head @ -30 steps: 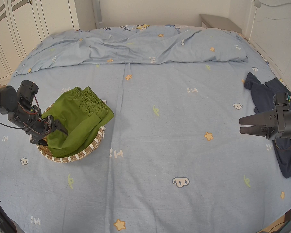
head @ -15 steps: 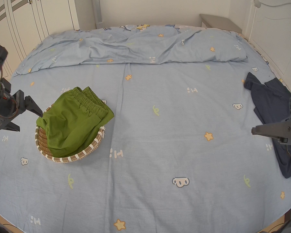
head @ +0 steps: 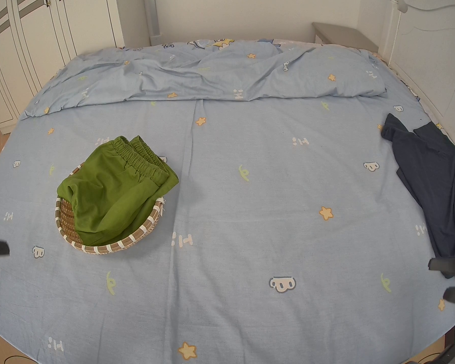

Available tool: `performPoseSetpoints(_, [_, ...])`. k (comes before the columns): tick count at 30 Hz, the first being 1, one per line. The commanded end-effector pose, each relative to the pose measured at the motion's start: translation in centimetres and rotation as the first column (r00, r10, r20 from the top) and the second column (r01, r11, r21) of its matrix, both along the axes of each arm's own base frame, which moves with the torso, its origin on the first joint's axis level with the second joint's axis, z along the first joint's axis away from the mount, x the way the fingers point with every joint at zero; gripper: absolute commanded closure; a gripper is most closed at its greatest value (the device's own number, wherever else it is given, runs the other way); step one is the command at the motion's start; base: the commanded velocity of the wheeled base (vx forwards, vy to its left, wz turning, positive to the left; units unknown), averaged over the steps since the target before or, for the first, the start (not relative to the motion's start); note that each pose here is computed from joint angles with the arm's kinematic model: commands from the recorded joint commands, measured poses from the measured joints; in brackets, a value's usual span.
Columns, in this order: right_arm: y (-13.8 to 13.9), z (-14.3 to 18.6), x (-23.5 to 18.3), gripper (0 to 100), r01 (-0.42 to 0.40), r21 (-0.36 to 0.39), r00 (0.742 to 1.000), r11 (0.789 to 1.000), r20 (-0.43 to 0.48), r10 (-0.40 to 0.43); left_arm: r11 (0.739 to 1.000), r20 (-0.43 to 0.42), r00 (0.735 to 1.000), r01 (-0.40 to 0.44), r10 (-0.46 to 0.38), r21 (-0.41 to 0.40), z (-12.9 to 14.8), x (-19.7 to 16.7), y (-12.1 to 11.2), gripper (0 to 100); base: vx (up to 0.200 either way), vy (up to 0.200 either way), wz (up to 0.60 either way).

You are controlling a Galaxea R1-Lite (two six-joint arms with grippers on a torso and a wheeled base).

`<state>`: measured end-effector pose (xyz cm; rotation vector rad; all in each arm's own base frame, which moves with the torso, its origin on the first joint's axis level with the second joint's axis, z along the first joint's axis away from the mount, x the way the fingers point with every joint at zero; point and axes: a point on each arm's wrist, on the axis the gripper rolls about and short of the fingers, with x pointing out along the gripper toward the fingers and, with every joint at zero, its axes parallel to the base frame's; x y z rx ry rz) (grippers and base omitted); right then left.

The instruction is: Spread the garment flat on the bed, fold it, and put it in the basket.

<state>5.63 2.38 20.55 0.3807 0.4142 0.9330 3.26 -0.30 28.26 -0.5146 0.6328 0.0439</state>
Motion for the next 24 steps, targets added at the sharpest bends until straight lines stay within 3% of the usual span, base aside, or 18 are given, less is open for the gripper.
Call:
performPoseSetpoints(1, [-0.7,-3.5,-6.3,0,0.012,0.060,0.992,0.998,0.126,-0.020,0.994,0.166,0.981,-0.097,0.103,-0.042,-8.3,-8.3,-0.1,0,0.000,0.000,0.00])
performPoseSetpoints(4, [-0.9,-4.3,-7.5,0,0.011,0.078,0.989,0.997,0.143,-0.022,0.994,0.216,0.970,-0.101,0.109,-0.046,-10.0,-7.8,-0.1,0,0.000,0.000,0.00])
performPoseSetpoints(10, [-1.0,-7.5,-9.1,0,0.011,0.100,0.984,0.995,0.177,-0.029,0.996,0.385,0.919,-0.084,0.085,-0.020,-14.2,-7.4,0.0,0,0.000,0.000,0.00])
performPoseSetpoints(15, [-1.1,-8.9,-9.1,0,0.076,0.103,0.979,0.992,0.181,-0.094,0.990,0.519,0.853,-0.022,-0.053,0.138,-17.6,-7.0,0.1,0,0.000,0.000,0.00])
performPoseSetpoints(20, [-1.3,-9.9,-8.5,0,0.213,0.061,0.953,0.975,0.208,-0.221,0.935,0.577,0.796,-0.041,-0.182,0.352,-19.8,-5.8,0.1,0,0.000,0.000,0.00])
performPoseSetpoints(22, [-1.3,-10.2,-8.4,0,0.245,0.040,0.943,0.969,0.221,-0.248,0.923,0.583,0.788,-0.050,-0.198,0.381,-20.1,-5.6,0.1,0,0.000,0.000,0.00])
performPoseSetpoints(23, [-1.5,-11.4,-7.9,0,0.357,-0.028,0.907,0.934,0.248,-0.340,0.897,0.584,0.776,-0.055,-0.238,0.438,-20.2,-5.5,0.1,0,0.000,0.000,0.00])
performPoseSetpoints(24, [-1.6,-11.8,-7.7,0,0.420,-0.059,0.881,0.906,0.264,-0.392,0.888,0.580,0.776,-0.057,-0.248,0.456,-20.2,-5.5,0.1,0,0.000,0.000,0.00])
